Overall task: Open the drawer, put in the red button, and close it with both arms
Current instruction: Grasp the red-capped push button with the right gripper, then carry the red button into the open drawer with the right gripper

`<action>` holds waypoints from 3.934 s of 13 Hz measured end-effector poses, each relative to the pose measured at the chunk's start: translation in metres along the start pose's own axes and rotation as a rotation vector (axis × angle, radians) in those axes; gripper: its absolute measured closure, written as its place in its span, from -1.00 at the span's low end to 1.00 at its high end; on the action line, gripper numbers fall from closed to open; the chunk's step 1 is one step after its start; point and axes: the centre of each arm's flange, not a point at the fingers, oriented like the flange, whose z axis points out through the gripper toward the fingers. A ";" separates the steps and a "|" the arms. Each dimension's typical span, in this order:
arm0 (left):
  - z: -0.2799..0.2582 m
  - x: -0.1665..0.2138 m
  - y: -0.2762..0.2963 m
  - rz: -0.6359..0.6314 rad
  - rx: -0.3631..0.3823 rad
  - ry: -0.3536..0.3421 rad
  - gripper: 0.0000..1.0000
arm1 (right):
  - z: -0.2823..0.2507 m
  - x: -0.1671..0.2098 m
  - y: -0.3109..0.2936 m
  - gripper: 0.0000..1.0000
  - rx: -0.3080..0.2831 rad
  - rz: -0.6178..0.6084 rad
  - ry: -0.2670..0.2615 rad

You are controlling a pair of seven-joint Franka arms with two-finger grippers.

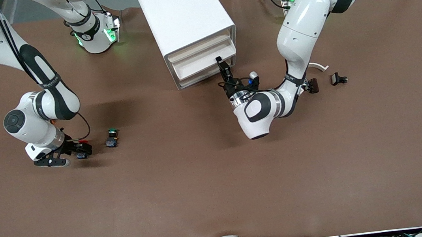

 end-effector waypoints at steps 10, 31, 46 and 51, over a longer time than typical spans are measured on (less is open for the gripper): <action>-0.034 0.015 0.000 -0.001 -0.017 -0.064 0.69 | 0.001 -0.002 -0.012 0.19 0.001 0.078 -0.017; -0.070 0.041 0.002 -0.023 -0.047 -0.105 0.67 | -0.283 -0.001 -0.326 0.19 -0.101 0.721 -0.194; -0.087 0.053 -0.007 0.006 -0.060 -0.070 -1.00 | -0.308 -0.173 -0.517 0.19 -0.142 1.184 -0.161; -0.090 0.058 -0.050 0.203 -0.085 0.025 -1.00 | -0.263 -0.207 -0.558 0.19 -0.135 1.240 -0.204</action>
